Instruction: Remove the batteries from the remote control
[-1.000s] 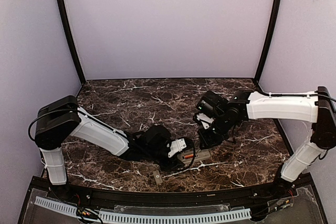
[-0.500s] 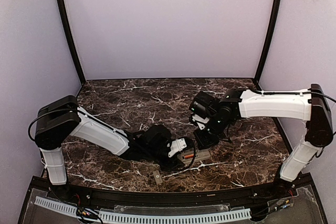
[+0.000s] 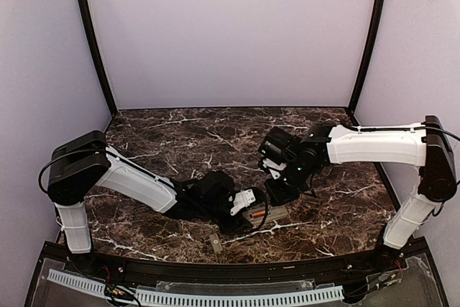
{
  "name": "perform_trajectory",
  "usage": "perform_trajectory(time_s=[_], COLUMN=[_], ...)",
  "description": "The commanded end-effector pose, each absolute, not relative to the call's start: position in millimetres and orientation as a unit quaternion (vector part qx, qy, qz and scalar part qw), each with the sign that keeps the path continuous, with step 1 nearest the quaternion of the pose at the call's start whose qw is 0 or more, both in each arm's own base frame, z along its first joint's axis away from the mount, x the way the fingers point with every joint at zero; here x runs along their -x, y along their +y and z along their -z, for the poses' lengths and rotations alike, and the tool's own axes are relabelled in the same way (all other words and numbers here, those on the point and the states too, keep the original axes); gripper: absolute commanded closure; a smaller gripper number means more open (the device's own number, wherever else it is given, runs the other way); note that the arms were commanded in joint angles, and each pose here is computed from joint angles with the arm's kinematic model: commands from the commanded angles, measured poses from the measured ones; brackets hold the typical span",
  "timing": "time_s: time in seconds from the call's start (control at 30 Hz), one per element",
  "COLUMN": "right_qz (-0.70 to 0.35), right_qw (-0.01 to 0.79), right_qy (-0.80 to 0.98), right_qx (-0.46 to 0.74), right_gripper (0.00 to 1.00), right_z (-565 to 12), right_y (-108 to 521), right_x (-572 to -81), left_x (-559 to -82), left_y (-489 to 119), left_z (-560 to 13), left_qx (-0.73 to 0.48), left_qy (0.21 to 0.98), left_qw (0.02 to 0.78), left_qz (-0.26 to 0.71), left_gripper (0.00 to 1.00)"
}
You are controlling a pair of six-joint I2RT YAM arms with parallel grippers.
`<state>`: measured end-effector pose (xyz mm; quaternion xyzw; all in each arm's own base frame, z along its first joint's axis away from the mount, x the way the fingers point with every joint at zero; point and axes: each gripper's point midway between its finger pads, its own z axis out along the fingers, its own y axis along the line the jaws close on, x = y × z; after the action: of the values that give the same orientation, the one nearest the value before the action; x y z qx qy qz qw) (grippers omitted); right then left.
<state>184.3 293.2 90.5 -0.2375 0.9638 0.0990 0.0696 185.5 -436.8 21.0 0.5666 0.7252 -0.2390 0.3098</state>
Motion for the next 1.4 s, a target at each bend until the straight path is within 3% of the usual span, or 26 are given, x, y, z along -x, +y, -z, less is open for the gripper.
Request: perform_trajectory(time_s=[0.0,0.63,1.37], right_qz=[-0.126,-0.257,-0.272], right_qw=[0.087,0.115,0.115], right_qy=[0.959,0.934,0.93], right_qx=[0.238,0.219,0.219], right_gripper=[1.0,1.0,1.0], right_z=[-84.4,-84.1,-79.0], right_y=[301.1,293.3,289.1], right_x=[-183.0,-176.7,-179.6], left_x=[-178.9,-178.3,-178.6], left_y=[-439.6,-438.8,-439.1], left_z=[-18.8,-15.9,-15.5], left_qx=[-0.575,-0.579,-0.587], left_qy=[0.722,0.721,0.717], left_qw=[0.296,0.293,0.29], left_qz=[0.246,0.244,0.238], left_gripper=[1.0,1.0,1.0])
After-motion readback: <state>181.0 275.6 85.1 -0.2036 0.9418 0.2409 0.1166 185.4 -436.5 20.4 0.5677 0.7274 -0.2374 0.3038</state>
